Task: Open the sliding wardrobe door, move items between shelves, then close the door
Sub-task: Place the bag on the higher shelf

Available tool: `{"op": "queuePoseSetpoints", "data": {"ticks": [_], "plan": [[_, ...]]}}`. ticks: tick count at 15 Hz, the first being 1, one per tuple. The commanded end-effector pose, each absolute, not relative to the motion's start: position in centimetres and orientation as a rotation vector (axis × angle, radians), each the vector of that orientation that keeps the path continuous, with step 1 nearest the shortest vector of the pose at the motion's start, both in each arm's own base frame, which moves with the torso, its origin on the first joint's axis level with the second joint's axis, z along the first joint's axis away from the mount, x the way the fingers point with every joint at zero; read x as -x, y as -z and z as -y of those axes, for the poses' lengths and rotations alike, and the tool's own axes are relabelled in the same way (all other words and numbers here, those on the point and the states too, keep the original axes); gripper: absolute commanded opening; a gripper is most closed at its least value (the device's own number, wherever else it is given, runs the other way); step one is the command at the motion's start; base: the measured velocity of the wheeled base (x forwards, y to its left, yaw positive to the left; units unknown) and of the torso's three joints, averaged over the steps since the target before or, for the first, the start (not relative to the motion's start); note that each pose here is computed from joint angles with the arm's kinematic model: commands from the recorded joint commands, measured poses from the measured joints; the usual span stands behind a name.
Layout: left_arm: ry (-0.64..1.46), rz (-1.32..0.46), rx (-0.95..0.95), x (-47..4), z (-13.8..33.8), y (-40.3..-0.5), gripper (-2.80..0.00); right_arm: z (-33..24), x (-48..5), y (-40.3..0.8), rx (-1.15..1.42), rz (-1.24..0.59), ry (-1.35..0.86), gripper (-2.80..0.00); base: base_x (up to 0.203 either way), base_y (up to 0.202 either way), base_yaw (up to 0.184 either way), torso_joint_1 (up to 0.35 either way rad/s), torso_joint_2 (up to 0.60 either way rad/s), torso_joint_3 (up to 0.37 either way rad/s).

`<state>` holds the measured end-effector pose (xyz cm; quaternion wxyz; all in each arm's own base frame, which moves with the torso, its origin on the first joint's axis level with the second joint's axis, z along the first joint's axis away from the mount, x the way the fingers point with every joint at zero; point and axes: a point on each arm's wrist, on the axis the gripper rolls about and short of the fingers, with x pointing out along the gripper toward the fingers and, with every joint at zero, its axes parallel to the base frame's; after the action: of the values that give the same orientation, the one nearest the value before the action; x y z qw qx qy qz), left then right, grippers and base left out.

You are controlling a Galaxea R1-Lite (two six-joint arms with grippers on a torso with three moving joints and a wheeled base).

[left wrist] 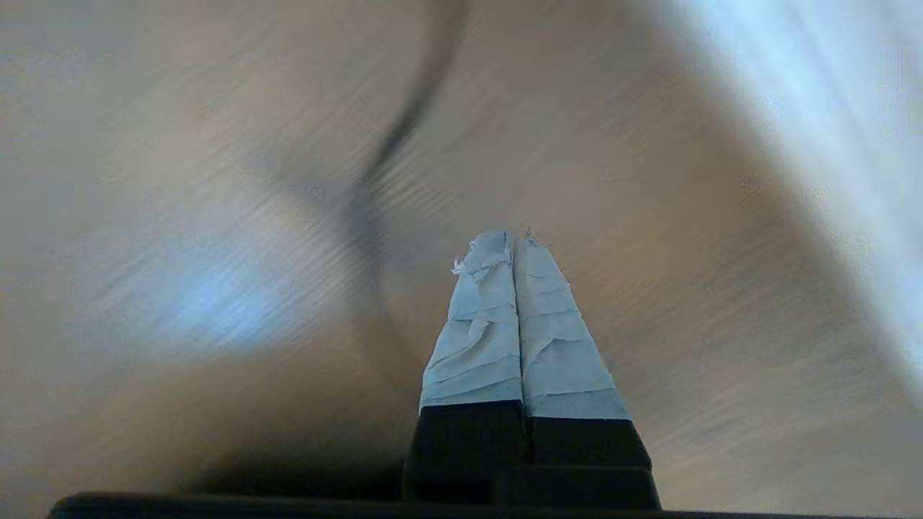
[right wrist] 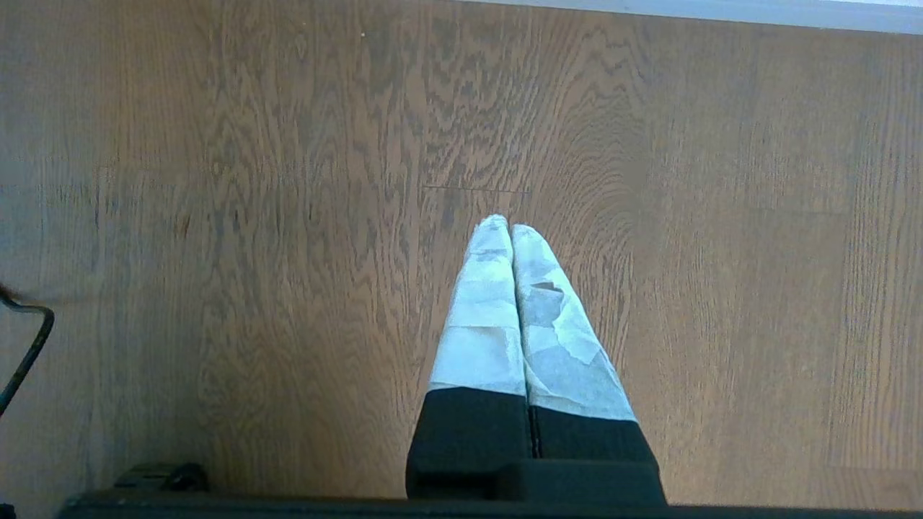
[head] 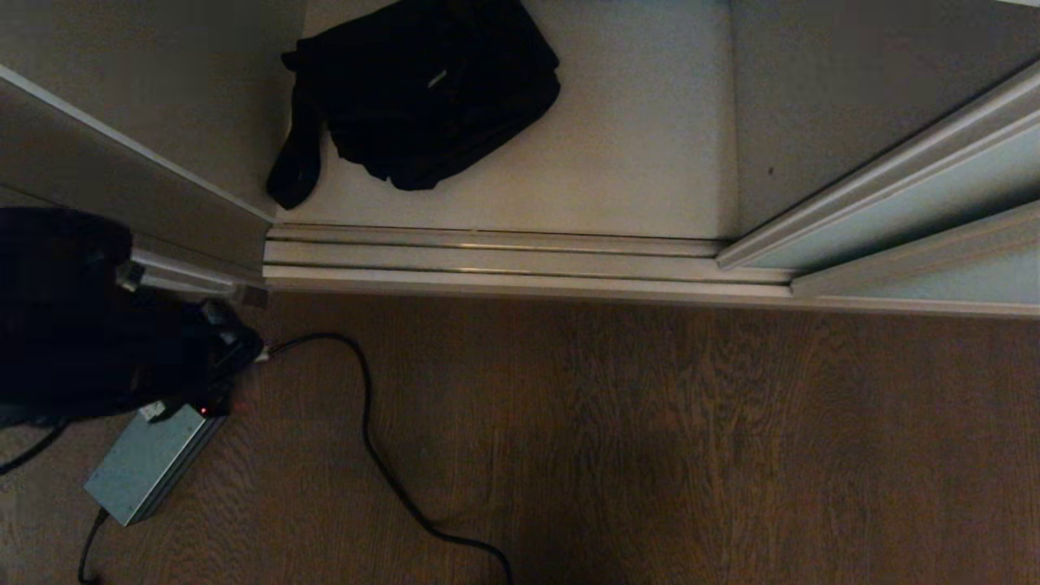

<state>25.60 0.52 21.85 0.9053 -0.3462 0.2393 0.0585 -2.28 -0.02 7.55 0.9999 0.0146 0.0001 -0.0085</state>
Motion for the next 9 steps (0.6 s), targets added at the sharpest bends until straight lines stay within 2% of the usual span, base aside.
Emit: {"op": "queuePoseSetpoints", "data": {"ticks": [1, 5, 6, 9], "plan": [[-0.076, -0.457, 0.767, -31.0, -0.8, -21.9, -2.8, 0.0, 2.3, -7.5, -0.029, 0.0, 0.017, -2.8, 0.0, 0.0, 0.0, 0.0, 0.0, 0.0], [0.028, -0.362, 0.871, -36.1, -1.1, -23.7, -2.8, 0.0, 2.3, -7.5, -0.029, 0.0, 0.017, -2.8, 0.0, 0.0, 0.0, 0.0, 0.0, 0.0], [0.043, -0.358, 0.877, -37.2, -1.1, -23.7, 0.0, 0.0, 2.3, -7.5, -0.029, 0.0, 0.017, -2.8, 0.0, 0.0, 0.0, 0.0, 0.0, 0.0], [0.116, -0.327, 0.914, -39.9, -1.1, -24.0, 0.0, 0.0, 2.3, -7.5, -0.029, 0.0, 0.017, -2.8, 0.0, 0.0, 0.0, 0.0, 0.0, 0.0]]}}
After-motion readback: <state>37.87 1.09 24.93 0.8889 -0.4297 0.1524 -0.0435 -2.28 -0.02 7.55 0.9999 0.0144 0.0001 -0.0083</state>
